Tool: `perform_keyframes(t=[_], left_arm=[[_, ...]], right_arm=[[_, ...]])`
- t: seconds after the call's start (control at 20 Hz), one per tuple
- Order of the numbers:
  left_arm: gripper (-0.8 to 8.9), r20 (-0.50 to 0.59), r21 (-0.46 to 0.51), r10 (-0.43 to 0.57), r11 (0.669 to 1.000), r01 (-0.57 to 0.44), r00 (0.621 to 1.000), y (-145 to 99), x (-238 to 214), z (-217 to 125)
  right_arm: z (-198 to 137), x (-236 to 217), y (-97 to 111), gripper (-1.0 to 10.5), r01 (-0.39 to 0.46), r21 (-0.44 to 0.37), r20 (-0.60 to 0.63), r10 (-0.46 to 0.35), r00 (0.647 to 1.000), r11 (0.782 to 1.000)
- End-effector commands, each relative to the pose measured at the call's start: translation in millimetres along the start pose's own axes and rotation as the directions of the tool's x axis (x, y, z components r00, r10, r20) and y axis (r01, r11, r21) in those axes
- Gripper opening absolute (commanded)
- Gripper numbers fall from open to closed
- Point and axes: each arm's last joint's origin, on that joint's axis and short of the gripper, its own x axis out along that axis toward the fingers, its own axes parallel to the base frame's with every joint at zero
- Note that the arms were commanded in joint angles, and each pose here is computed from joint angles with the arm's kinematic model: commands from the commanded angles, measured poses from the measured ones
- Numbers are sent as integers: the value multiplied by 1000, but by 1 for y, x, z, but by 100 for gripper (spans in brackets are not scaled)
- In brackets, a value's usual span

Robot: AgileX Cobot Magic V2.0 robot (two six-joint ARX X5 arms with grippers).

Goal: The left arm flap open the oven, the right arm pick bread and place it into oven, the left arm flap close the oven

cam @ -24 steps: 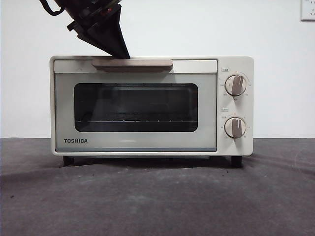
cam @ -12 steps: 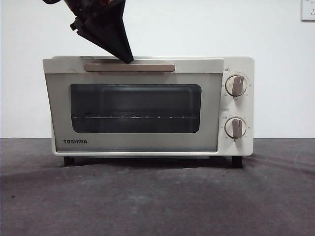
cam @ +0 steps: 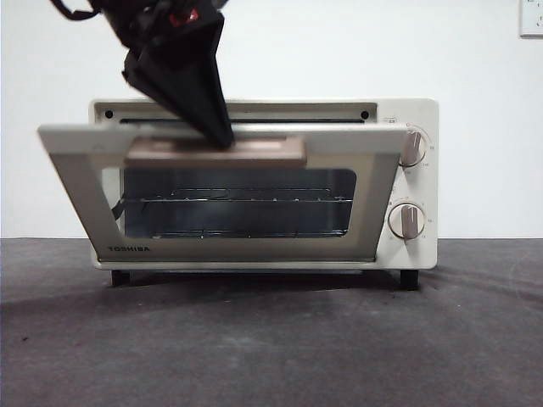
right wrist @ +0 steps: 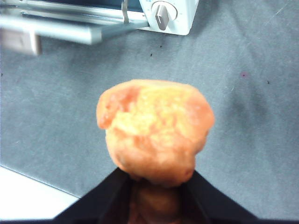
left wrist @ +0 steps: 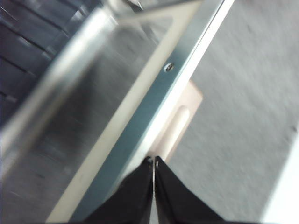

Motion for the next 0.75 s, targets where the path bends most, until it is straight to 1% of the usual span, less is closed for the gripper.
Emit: perform_keyframes(t=[0.05, 0.25, 0.45, 0.75], left_arm=[[17, -10, -34, 78, 996, -78, 997, 5, 11, -5], [17, 0, -40, 65, 997, -65, 998, -6, 15, -19], [17, -23, -45, 43, 998, -44, 999, -15, 27, -32], [17, -48, -44, 18, 999, -20, 999, -26, 39, -42]], right_arm=[[4, -3, 2, 112, -7, -7, 24, 7, 1000, 1000], [4, -3, 2, 112, -6, -8, 25, 7, 1000, 1000], [5, -3, 2, 112, -5, -11, 30, 5, 1000, 1000], [9, -4, 3, 112, -19, -17, 75, 20, 997, 1000]])
